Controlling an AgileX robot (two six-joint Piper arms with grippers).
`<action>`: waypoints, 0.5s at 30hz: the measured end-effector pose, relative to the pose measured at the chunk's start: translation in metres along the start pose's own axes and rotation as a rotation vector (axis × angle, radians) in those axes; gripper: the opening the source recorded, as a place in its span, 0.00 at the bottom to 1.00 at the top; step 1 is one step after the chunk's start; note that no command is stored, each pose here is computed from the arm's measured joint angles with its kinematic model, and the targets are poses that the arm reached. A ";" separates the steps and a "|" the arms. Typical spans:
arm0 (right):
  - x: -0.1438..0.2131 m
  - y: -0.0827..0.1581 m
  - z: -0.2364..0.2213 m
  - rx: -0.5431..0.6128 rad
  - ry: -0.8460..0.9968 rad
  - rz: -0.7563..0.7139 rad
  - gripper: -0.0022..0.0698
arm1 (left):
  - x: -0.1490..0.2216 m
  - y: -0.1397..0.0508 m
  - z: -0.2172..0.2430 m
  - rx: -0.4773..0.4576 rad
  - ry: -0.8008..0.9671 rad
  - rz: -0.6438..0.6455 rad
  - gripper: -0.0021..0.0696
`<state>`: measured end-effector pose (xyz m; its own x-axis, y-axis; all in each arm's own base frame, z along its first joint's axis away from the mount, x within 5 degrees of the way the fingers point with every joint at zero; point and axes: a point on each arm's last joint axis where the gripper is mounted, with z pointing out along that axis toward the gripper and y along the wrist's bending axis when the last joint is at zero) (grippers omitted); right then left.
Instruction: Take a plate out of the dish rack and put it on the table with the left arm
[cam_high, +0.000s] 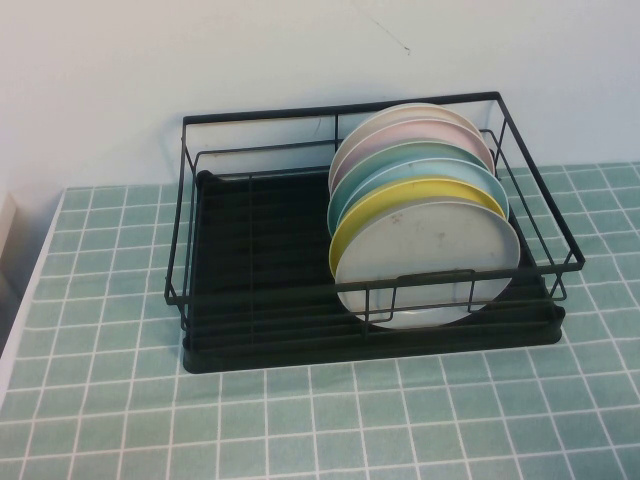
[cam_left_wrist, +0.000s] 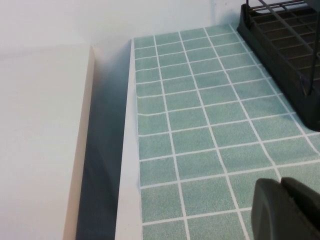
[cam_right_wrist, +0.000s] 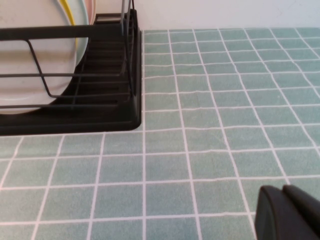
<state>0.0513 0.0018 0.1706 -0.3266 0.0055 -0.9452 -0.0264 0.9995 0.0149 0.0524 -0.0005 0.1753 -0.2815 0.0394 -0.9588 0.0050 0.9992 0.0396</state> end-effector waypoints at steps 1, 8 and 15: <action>0.000 0.000 0.000 0.000 0.000 0.000 0.03 | 0.000 0.000 0.000 0.000 0.000 0.000 0.02; 0.000 0.000 0.000 0.000 0.000 0.000 0.03 | -0.001 0.000 0.000 -0.002 -0.008 0.002 0.02; 0.000 0.000 0.000 0.000 0.000 0.000 0.03 | -0.001 0.000 0.000 -0.004 -0.012 0.006 0.02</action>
<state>0.0513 0.0018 0.1706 -0.3266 0.0055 -0.9452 -0.0264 0.9995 0.0149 0.0527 -0.0002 0.1764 -0.2700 0.0453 -0.9618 0.0032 0.9989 0.0462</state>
